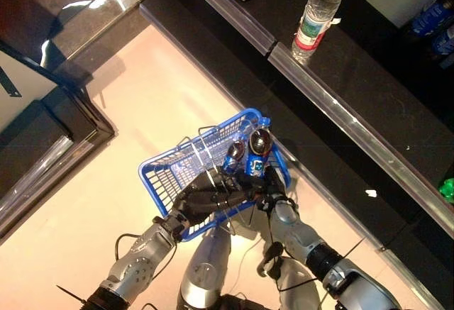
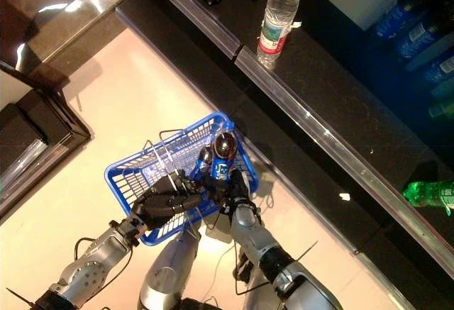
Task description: Pick up the drink and place into the basket.
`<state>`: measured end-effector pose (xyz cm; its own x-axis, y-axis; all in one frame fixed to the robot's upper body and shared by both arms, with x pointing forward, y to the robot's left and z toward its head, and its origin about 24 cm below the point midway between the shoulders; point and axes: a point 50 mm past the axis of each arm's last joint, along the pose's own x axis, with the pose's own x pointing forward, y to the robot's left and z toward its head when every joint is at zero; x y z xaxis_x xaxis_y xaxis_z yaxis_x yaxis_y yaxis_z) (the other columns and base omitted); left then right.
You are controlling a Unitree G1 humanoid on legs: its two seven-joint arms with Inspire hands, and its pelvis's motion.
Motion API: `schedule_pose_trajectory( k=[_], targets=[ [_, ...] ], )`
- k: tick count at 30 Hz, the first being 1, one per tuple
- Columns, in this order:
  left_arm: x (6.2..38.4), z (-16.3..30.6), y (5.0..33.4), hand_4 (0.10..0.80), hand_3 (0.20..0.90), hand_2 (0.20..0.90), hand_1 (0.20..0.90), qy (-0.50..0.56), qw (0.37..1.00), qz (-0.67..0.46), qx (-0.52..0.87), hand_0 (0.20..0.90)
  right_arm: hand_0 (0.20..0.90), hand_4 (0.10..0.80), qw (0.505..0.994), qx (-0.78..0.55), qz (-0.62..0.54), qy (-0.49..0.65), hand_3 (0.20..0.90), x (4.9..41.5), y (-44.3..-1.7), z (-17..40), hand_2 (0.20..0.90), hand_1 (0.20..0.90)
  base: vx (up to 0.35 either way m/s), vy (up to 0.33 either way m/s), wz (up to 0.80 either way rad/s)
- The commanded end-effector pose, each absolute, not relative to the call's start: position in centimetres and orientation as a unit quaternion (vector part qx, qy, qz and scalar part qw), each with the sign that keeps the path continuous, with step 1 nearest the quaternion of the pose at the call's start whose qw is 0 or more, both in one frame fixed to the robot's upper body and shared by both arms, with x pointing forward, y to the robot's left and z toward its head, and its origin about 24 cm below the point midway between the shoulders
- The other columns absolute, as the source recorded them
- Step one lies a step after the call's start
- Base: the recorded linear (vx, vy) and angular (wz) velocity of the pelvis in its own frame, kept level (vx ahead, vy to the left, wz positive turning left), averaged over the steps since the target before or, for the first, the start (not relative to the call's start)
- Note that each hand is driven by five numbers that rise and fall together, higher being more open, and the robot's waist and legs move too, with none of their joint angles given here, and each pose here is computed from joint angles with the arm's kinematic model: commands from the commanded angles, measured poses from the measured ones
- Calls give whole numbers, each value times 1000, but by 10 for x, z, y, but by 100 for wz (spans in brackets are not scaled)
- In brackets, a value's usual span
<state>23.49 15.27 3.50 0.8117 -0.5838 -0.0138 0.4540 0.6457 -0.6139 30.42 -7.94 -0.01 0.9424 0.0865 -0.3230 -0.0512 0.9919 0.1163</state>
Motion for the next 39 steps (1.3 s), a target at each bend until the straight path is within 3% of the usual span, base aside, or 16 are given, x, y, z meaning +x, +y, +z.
schedule_pose_trajectory(
  k=[1, 9, 21, 26, 39],
  targets=[
    [208, 183, 87, 100, 200, 300, 300, -217, 691, -598, -343, 300, 300, 100, 973, 137, 184, 42, 200, 325, -21, 73, 300, 300, 31, -8, 4],
    [195, 166, 67, 100, 200, 300, 300, -137, 645, -678, -325, 300, 300, 100, 954, 140, 251, 84, 200, 321, -6, 67, 300, 300, 18, -11, 11],
    [195, 170, 60, 100, 200, 300, 300, -136, 631, -700, -306, 300, 300, 100, 924, 156, 288, 199, 200, 320, -9, 36, 300, 300, 4, 15, 1],
    [194, 171, 61, 100, 200, 300, 300, -140, 628, -702, -306, 300, 300, 100, 907, 231, 257, 242, 200, 320, -17, 21, 300, 300, 0, 0, 0],
    [192, 174, 60, 100, 200, 300, 300, -133, 611, -715, -313, 300, 300, 100, 872, 407, 162, 221, 200, 350, -48, 38, 300, 300, -6, 22, 0]
  ],
)
